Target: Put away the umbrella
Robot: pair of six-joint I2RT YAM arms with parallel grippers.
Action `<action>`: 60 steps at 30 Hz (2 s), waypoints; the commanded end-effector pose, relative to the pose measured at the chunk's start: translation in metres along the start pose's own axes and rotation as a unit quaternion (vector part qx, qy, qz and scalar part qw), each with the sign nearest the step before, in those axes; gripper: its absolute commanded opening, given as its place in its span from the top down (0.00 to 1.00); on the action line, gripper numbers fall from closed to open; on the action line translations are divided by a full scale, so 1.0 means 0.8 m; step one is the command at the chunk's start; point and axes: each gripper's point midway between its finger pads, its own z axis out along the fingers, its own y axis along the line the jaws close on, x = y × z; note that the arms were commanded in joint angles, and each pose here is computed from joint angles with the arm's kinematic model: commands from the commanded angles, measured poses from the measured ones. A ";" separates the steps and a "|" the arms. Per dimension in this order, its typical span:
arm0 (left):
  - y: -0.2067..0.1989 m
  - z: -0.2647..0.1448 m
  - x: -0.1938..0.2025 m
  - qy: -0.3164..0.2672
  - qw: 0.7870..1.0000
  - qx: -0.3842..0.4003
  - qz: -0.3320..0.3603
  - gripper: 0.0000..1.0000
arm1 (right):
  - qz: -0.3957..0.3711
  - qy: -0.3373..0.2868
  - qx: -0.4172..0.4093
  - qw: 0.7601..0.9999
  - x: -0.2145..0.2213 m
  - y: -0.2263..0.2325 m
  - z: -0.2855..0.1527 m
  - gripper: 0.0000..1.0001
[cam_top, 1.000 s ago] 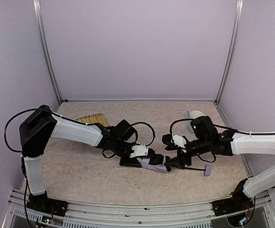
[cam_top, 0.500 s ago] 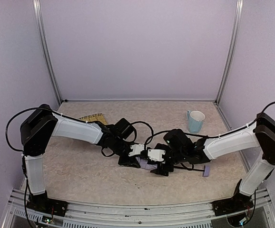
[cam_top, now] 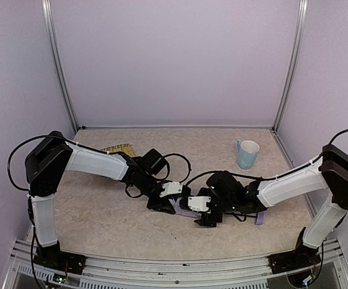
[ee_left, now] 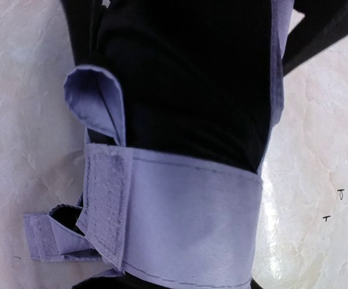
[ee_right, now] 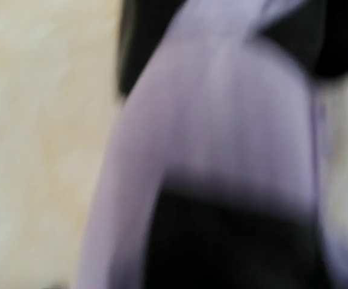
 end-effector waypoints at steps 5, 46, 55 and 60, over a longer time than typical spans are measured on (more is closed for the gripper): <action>-0.039 0.014 0.047 0.051 0.995 0.069 -0.050 0.77 | 0.002 -0.015 -0.003 1.000 -0.005 -0.002 -0.011 0.15; 0.011 -0.429 -0.155 -0.510 0.762 -0.396 -0.060 0.20 | 0.057 -0.093 0.101 0.989 -0.109 -0.185 -0.132 1.00; -0.045 -0.346 -0.158 -0.488 0.827 -0.280 0.008 0.32 | -0.031 -0.193 0.099 0.976 -0.205 -0.225 -0.237 1.00; -0.067 -0.326 -0.177 -0.509 0.826 -0.231 0.069 0.23 | -0.077 -0.230 0.093 0.966 -0.241 -0.228 -0.274 1.00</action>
